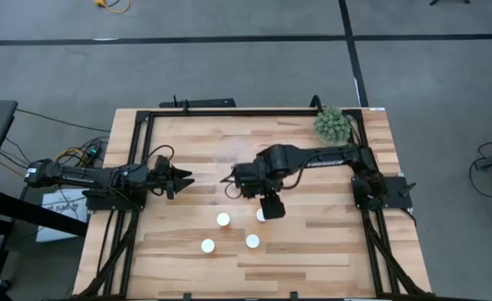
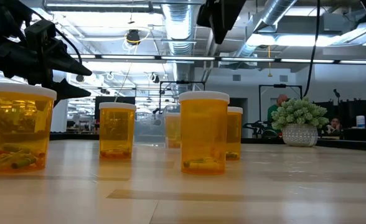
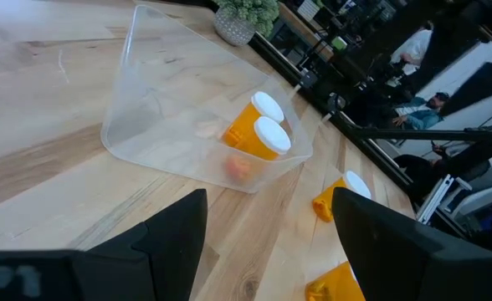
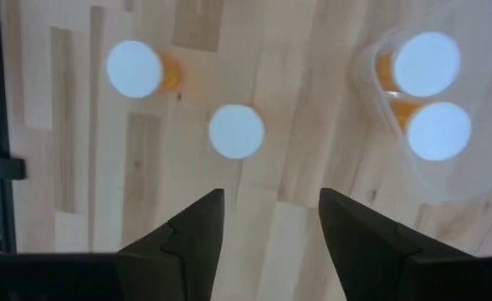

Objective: Pick and place pill bottles into a basket
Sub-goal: Put the orange medicine bottle into the transparent bin

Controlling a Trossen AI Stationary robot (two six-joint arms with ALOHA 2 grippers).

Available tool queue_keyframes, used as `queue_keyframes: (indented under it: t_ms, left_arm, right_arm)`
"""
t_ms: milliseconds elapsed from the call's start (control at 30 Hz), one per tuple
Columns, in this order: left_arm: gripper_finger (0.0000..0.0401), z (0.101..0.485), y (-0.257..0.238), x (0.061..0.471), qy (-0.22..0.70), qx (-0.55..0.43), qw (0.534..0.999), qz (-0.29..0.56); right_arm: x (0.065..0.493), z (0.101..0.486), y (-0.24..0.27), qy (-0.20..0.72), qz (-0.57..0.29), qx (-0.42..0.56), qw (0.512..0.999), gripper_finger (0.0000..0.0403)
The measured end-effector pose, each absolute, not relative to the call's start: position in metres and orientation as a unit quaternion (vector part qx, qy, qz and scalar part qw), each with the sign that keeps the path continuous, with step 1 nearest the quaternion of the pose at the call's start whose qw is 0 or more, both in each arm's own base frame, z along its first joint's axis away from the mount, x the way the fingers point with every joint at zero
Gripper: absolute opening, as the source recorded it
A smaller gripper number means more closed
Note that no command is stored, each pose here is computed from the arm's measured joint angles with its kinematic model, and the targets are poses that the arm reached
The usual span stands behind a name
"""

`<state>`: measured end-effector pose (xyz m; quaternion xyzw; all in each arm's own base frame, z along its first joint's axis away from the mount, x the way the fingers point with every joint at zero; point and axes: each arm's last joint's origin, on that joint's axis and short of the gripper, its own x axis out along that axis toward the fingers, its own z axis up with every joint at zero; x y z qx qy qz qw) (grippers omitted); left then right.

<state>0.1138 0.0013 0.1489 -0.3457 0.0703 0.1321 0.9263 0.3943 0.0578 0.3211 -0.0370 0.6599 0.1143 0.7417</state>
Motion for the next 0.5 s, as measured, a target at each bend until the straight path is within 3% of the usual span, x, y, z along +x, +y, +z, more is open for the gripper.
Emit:
queue_keyframes:
  t_ms: [267,500]
  left_arm:
    - [0.0247,0.149,0.001,0.114,0.070,-0.346,0.926,0.132]
    - [0.0247,0.149,0.001,0.114,0.070,-0.346,0.926,0.132]
  right_arm:
    - [0.378,0.327,0.076,0.661,0.119,-0.082,0.736,0.0174]
    - [0.330,0.319,0.062,0.601,0.099,-0.060,0.791,0.0148]
